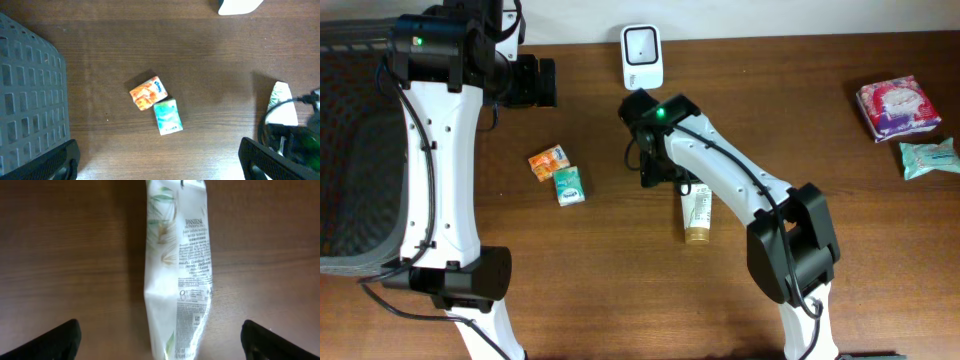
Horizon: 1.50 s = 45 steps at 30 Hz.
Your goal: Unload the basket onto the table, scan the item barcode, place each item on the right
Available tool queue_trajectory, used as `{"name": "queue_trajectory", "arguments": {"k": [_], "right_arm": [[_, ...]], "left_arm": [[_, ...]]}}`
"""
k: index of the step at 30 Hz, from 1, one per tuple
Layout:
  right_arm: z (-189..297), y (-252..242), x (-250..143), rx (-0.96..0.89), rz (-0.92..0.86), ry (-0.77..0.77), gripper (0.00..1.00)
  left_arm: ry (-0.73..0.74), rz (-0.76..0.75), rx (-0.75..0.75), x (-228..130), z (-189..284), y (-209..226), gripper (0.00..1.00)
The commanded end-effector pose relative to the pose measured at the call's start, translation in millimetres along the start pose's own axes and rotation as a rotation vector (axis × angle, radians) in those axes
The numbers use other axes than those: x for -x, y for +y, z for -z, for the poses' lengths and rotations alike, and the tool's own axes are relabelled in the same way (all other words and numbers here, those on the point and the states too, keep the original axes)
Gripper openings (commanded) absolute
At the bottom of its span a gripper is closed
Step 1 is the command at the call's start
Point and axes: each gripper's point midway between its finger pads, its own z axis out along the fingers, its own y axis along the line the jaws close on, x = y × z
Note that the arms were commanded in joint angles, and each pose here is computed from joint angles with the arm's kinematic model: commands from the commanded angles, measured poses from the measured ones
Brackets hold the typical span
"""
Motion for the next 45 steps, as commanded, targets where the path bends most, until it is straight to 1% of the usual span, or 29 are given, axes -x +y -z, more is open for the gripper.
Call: {"name": "queue_trajectory", "arguments": {"k": [1,3,5,8,9,11,13,15,16,17,18,19,20,21,22,23,26,28,30,31,32,35,38,40,42,44,45], "right_arm": [[-28.4,-8.4,-2.3,-0.053,-0.043,-0.02,0.98],[-39.1,-5.7,-1.4,-0.048,-0.048,-0.04,0.99],[-45.4,-11.0,1.2,-0.082,-0.05,-0.069,0.99],[-59.0,-11.5,-2.5,-0.088,-0.051,-0.079,0.81],[-65.0,-12.0,-5.7,-0.091,-0.05,-0.077,0.72],[-74.3,-18.2,-11.5,-0.119,-0.045,-0.074,0.61],[-75.5,-19.8,-12.6,-0.123,-0.045,-0.07,0.59],[-75.5,-19.4,-12.9,-0.121,-0.044,-0.069,0.35],[-75.5,-18.6,-13.7,-0.116,-0.044,-0.064,0.32],[-74.6,-18.0,-13.8,-0.11,-0.045,-0.058,0.27],[-70.1,-17.5,-12.9,-0.096,-0.05,-0.042,0.14],[-65.6,-16.8,-11.7,-0.083,-0.054,-0.029,0.07],[-56.0,-15.5,-7.3,-0.057,-0.064,-0.012,0.04],[-47.9,-12.6,-3.2,-0.024,-0.07,0.001,0.04],[-37.2,-2.8,1.9,0.055,-0.033,0.024,0.04],[-26.1,10.8,6.3,0.165,0.021,0.048,0.04],[2.9,37.5,14.0,0.442,0.106,0.101,0.04],[25.2,50.6,14.0,0.7,0.147,0.167,0.04],[44.2,57.6,11.4,0.885,0.198,0.199,0.04],[69.6,62.7,10.9,1.09,0.252,0.205,0.04],[76.6,62.1,12.2,1.145,0.265,0.199,0.04],[73.8,57.1,14.8,1.16,0.288,0.177,0.04],[46.6,59.7,-0.1,1.154,0.273,0.227,0.04],[20.3,59.1,-9.1,1.142,0.204,0.269,0.04],[-14.4,48.6,-12.1,1.13,0.086,0.293,0.05],[-45.2,25.7,-10.6,1.097,-0.009,0.288,0.14],[-49.8,19.6,-9.5,1.079,-0.024,0.287,0.2]], "left_arm": [[-0.001,0.008,0.008,0.2,0.3,2.6,0.99],[-0.001,0.009,0.008,0.3,0.3,2.9,0.99],[-0.001,0.008,0.008,0.2,0.3,2.6,0.99],[-0.001,0.008,0.008,0.2,0.3,2.6,0.99],[-0.001,0.008,0.008,0.2,0.3,2.6,0.99],[-0.001,0.008,0.008,0.2,0.3,2.6,0.99],[-0.001,0.008,0.008,0.2,0.3,2.6,0.99],[-0.001,0.008,0.008,0.2,0.3,2.6,0.99],[-0.001,0.008,0.008,0.2,0.3,2.6,0.99],[-0.001,0.008,0.008,0.2,0.3,2.6,0.99],[-0.001,0.008,0.008,0.2,0.3,2.6,0.99],[-0.001,0.008,0.008,0.2,0.3,2.6,0.99],[-0.001,0.008,0.008,0.2,0.3,2.6,0.99],[-0.001,0.008,0.008,0.2,0.3,2.6,0.99],[-0.001,0.008,0.008,0.2,0.3,2.6,0.99],[-0.001,0.008,0.008,0.2,0.3,2.6,0.99],[-0.001,0.008,0.008,0.2,0.3,2.6,0.99],[-0.001,0.008,0.008,0.2,0.3,2.6,0.99],[-0.001,0.008,0.008,0.2,0.3,2.6,0.99],[-0.001,0.008,0.008,0.2,0.3,2.6,0.99],[-0.001,0.008,0.008,0.2,0.3,2.6,0.99],[-0.001,0.008,0.008,0.2,0.3,2.6,0.99],[-0.001,0.008,0.008,0.2,0.3,2.6,0.99],[-0.001,0.008,0.008,0.2,0.3,2.6,0.99],[-0.001,0.008,0.008,0.2,0.3,2.6,0.99],[-0.001,0.008,0.008,0.2,0.3,2.6,0.99],[-0.001,0.008,0.008,0.2,0.3,2.6,0.99]]}}
